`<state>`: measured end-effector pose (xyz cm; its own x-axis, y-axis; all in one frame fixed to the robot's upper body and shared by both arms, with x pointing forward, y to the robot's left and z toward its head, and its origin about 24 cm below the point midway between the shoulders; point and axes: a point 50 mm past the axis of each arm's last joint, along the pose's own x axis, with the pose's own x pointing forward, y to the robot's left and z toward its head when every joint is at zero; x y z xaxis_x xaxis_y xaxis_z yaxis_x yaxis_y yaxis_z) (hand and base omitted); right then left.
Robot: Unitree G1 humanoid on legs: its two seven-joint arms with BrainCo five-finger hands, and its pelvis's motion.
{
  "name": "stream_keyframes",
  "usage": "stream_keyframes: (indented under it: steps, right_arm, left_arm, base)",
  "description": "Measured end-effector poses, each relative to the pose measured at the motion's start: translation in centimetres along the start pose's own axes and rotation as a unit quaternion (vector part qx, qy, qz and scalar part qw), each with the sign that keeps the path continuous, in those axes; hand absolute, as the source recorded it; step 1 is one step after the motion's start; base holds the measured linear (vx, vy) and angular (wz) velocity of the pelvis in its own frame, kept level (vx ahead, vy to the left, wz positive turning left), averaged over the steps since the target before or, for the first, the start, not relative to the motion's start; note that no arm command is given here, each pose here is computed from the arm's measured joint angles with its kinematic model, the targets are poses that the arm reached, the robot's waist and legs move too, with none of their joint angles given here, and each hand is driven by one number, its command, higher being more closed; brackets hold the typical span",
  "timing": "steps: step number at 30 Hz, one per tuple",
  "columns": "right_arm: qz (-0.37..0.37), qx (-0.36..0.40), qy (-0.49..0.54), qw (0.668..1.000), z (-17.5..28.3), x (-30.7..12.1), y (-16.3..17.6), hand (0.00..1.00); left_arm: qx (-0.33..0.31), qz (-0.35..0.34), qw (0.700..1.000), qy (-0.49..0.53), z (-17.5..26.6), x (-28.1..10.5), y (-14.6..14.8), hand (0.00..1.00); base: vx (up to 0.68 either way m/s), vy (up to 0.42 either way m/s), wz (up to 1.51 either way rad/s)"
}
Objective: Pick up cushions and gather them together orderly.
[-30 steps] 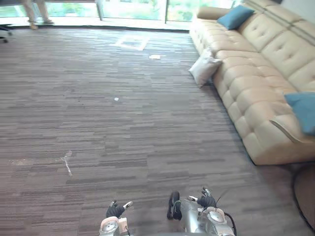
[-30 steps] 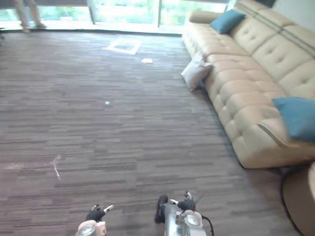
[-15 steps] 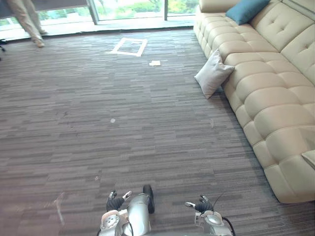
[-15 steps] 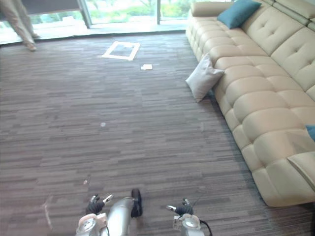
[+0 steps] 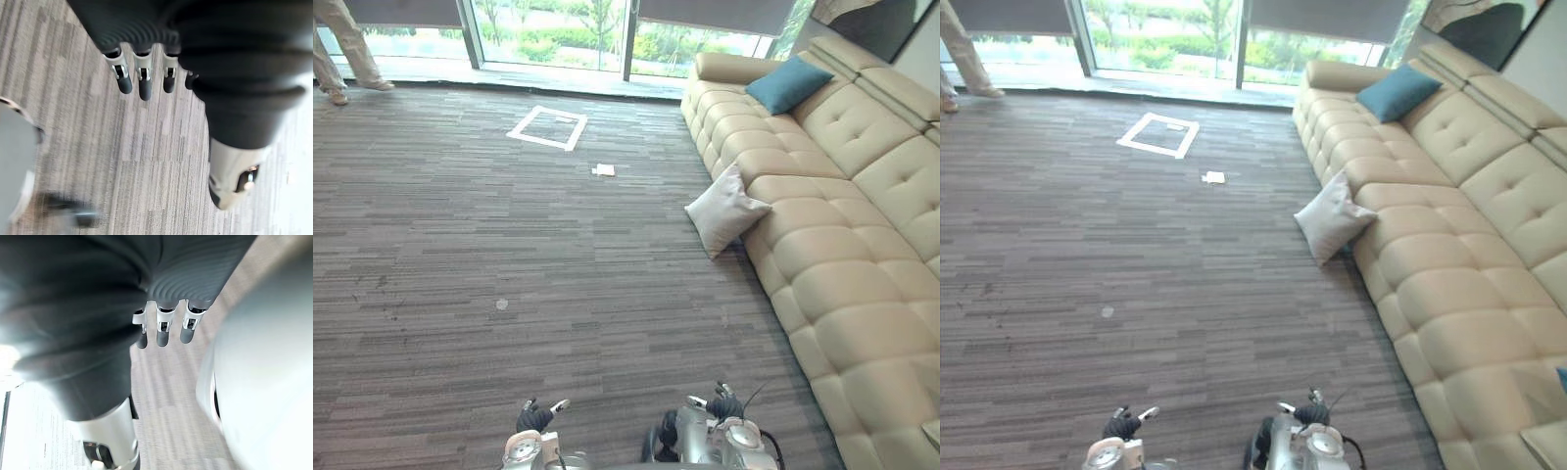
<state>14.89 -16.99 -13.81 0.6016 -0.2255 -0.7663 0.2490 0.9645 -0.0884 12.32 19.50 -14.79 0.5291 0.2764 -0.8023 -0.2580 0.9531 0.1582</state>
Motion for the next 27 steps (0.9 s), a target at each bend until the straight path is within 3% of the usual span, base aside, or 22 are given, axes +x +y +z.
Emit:
stream_keyframes:
  steps: [5, 12, 27]
  right_arm:
    - [-0.009, -0.011, -0.017, 1.0, 1.1, 0.3, -1.1, 0.0]
    - [0.014, 0.006, 0.024, 1.0, -0.6, -0.1, 1.1, 0.0]
    - [0.018, -0.01, 0.032, 0.999, -1.6, -0.5, 1.1, 0.0]
  left_arm:
    - [-0.008, -0.026, 0.999, 0.017, -1.0, -0.5, -2.3, 0.0]
    - [-0.027, -0.001, 0.999, -0.027, 1.1, -0.2, -0.6, 0.0]
    - [-0.023, 0.008, 1.0, -0.009, 0.7, 0.1, 0.0, 0.0]
  base:
    - [0.82, -0.197, 0.33]
    - [0.65, -0.087, -0.34]
    - [0.51, 0.241, -0.53]
